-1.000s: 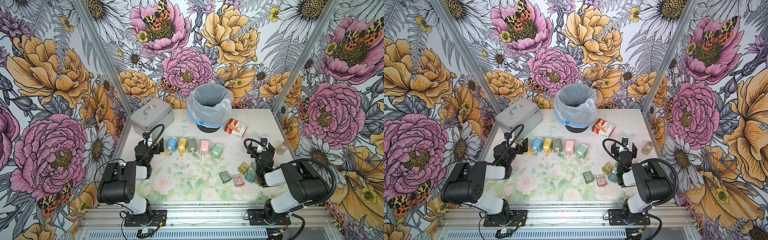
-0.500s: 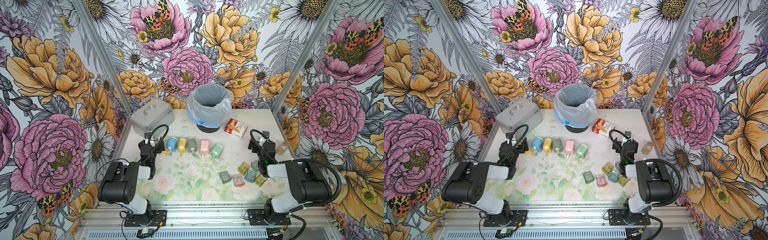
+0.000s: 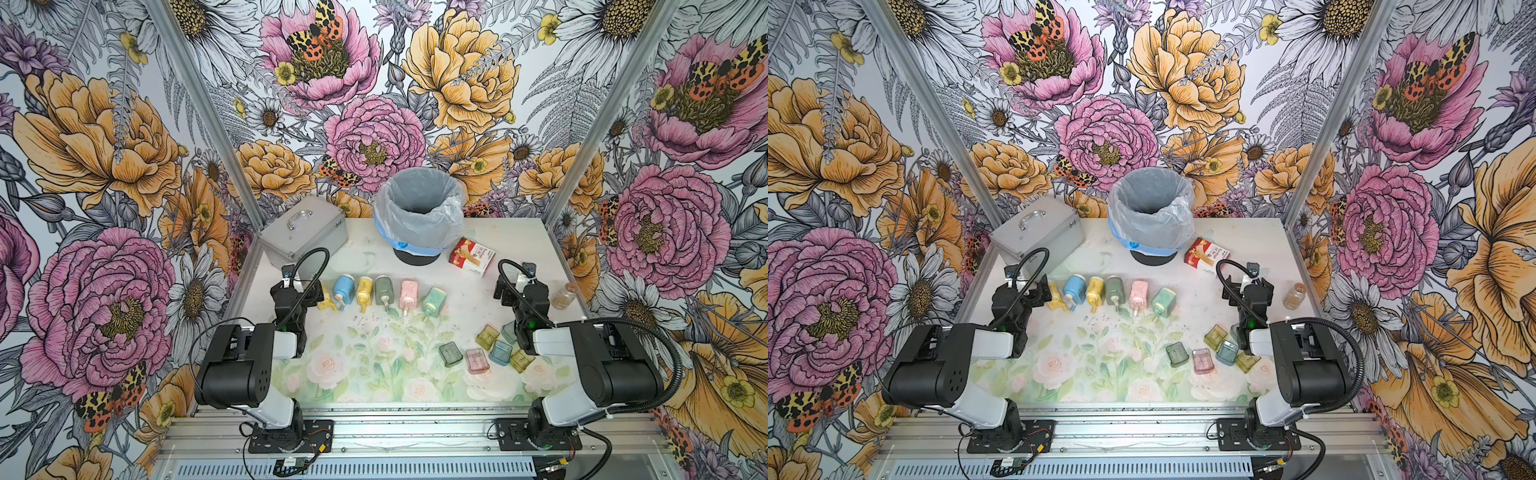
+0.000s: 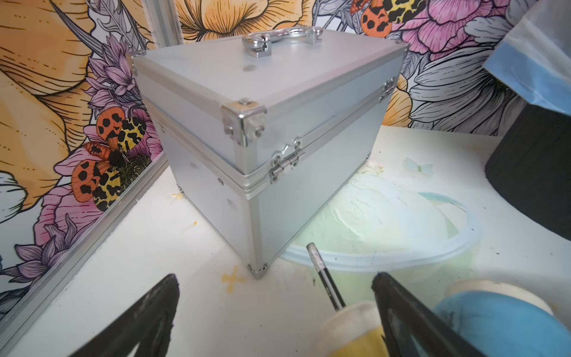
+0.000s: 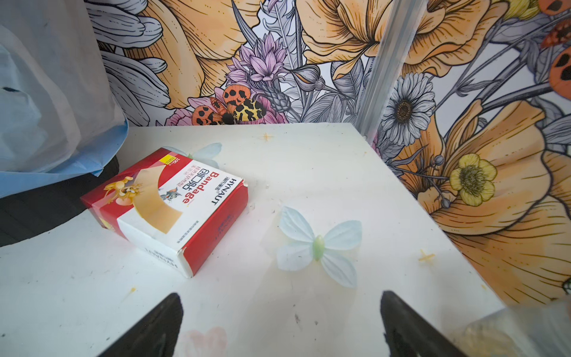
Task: Take out the pencil sharpener tray and clean the shavings
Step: Reset both arms
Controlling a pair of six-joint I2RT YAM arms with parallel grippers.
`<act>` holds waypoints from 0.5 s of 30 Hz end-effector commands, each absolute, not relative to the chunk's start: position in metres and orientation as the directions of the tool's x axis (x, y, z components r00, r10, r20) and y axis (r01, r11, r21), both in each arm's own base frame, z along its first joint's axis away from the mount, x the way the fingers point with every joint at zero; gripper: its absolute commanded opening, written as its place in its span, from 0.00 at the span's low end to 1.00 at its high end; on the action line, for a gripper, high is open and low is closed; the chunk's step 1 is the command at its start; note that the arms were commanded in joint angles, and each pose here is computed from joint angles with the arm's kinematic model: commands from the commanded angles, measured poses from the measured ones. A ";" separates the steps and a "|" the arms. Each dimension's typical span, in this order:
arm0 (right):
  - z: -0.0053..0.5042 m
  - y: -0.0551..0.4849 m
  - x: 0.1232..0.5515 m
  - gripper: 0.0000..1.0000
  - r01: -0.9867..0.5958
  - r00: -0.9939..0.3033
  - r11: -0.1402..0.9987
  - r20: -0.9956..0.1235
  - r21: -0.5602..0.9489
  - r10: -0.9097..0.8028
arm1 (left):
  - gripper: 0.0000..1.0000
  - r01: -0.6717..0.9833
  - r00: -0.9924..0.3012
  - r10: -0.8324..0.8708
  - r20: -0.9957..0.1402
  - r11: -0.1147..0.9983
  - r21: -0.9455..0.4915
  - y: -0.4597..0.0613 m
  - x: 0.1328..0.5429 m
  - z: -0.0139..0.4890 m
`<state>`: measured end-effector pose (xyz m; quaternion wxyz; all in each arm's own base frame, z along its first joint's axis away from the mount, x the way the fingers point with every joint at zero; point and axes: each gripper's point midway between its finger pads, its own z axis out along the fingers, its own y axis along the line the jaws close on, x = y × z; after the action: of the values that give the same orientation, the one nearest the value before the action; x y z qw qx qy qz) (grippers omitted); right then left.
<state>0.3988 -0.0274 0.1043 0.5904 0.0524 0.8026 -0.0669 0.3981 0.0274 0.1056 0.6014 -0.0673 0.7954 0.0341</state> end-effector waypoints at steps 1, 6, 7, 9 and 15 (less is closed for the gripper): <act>0.112 -0.026 0.401 1.00 0.150 -0.277 0.988 -0.961 -0.040 0.002 | 0.99 -0.107 -0.239 -0.075 -0.968 0.993 -0.051 0.021 0.404 0.118; 0.112 -0.027 0.401 1.00 0.150 -0.277 0.988 -0.961 -0.041 0.002 | 0.99 -0.105 -0.239 -0.074 -0.968 0.993 -0.050 0.020 0.404 0.117; 0.112 -0.026 0.401 1.00 0.149 -0.276 0.988 -0.961 -0.041 0.002 | 0.99 -0.106 -0.238 -0.074 -0.968 0.993 -0.050 0.020 0.404 0.118; 0.112 -0.026 0.400 1.00 0.148 -0.277 0.988 -0.961 -0.040 0.003 | 0.99 -0.106 -0.239 -0.074 -0.968 0.993 -0.050 0.020 0.404 0.118; 0.110 -0.026 0.403 1.00 0.133 -0.287 0.991 -0.958 -0.028 0.012 | 0.99 -0.107 -0.239 -0.074 -0.968 0.993 -0.049 0.020 0.404 0.117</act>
<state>0.3982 -0.0272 0.1009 0.5850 0.0489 0.8073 -0.0600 0.3989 0.0233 0.1045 0.5990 -0.0603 0.7981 0.0247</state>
